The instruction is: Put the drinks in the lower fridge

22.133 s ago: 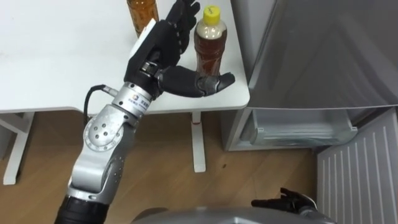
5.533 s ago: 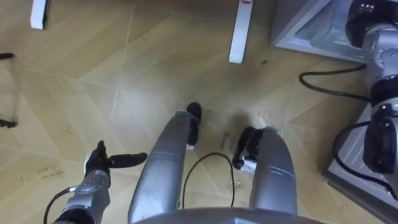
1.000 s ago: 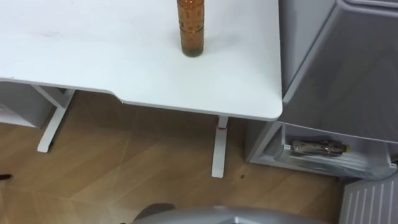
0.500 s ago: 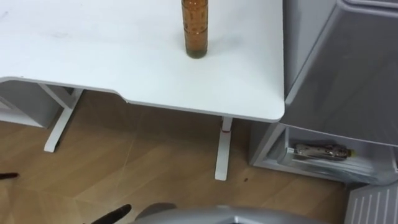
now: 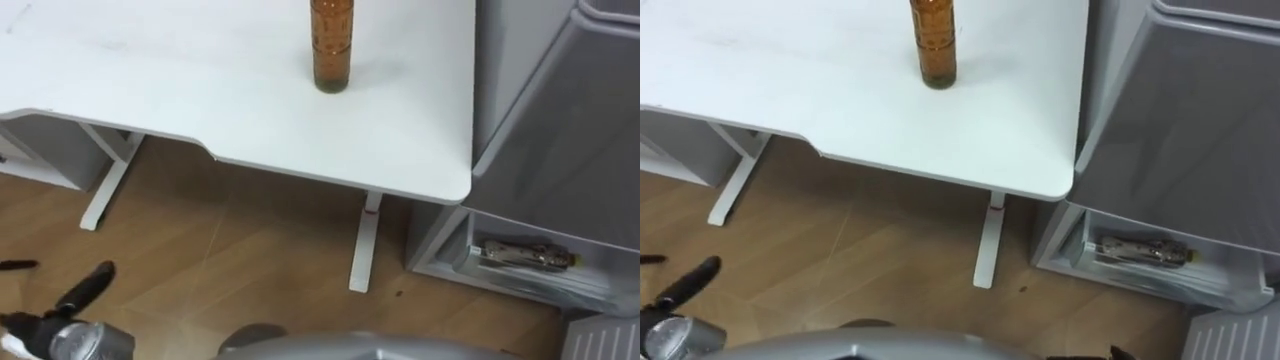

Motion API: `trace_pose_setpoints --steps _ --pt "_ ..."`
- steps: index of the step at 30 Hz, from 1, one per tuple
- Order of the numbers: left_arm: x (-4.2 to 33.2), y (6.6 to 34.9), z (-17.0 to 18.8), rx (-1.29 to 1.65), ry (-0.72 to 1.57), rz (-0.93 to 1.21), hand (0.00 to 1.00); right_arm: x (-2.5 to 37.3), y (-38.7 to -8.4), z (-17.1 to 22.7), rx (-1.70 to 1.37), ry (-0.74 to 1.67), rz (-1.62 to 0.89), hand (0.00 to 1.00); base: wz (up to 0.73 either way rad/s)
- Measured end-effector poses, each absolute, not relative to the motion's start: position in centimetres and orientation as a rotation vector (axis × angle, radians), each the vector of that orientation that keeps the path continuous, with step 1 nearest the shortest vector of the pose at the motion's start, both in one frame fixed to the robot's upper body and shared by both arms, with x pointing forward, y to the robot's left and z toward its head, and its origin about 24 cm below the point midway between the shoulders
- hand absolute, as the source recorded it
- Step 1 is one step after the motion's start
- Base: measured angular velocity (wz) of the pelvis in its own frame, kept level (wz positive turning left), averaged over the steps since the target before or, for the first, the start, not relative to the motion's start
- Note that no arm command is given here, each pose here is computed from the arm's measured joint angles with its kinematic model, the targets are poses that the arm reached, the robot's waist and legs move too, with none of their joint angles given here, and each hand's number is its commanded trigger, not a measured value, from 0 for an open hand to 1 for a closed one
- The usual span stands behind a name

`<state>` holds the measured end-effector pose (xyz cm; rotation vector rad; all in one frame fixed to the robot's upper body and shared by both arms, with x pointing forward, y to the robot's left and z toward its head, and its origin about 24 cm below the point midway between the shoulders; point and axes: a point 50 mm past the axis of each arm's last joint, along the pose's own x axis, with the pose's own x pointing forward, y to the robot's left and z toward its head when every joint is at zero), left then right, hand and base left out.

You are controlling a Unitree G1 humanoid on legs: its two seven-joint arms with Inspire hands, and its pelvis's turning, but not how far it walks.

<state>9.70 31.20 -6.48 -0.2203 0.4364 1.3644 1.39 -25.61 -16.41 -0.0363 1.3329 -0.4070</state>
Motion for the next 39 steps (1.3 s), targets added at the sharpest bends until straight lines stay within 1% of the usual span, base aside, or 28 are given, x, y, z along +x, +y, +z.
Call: trace_pose_setpoints --steps 1,3,7,9,10,12,15,19,21,30,33,39 --pt "10.0 31.4 -5.8 -0.210 0.396 1.377 0.00 1.5 -25.6 -16.4 -0.042 1.325 -0.401 0.00 0.00" --pt "11.4 31.9 -2.8 -0.207 0.214 1.402 0.00 1.3 -25.6 -16.3 -0.041 1.310 -0.393 0.00 0.03" --pt "13.5 31.7 1.0 -0.153 0.008 1.336 0.00 1.5 -25.4 -16.4 -0.030 1.292 -0.372 0.00 0.07" --pt "15.0 31.0 3.9 -0.100 -0.142 1.262 0.00 1.4 -25.1 -16.4 -0.013 1.295 -0.349 0.00 0.04" --pt "15.2 30.8 4.5 -0.090 -0.176 1.242 0.00 1.4 -25.1 -16.5 -0.010 1.294 -0.345 0.00 0.00" --pt "16.5 29.5 6.8 -0.088 -0.285 1.129 0.00 1.4 -25.1 -16.5 0.002 1.287 -0.337 0.00 0.00" --pt "17.8 27.8 8.5 -0.108 -0.357 0.982 0.00 1.5 -25.0 -16.5 0.019 1.283 -0.337 0.00 0.00" --pt "19.4 26.5 9.5 -0.125 -0.398 0.838 0.00 1.5 -25.0 -16.5 0.041 1.277 -0.343 0.00 -0.02" --pt "20.2 25.3 10.0 -0.125 -0.416 0.727 0.00 1.8 -25.0 -16.5 0.050 1.272 -0.335 0.00 0.00" --pt "22.0 21.9 10.1 -0.120 -0.406 0.349 0.00 1.9 -24.9 -16.5 0.056 1.258 -0.327 0.00 -0.10" --pt "22.2 21.0 10.1 -0.111 -0.402 0.246 0.00 2.1 -24.8 -16.5 0.059 1.252 -0.324 0.00 -0.17" --pt "22.5 20.2 9.9 -0.126 -0.376 0.120 0.00 2.7 -24.6 -16.6 0.061 1.244 -0.319 0.00 -0.12"
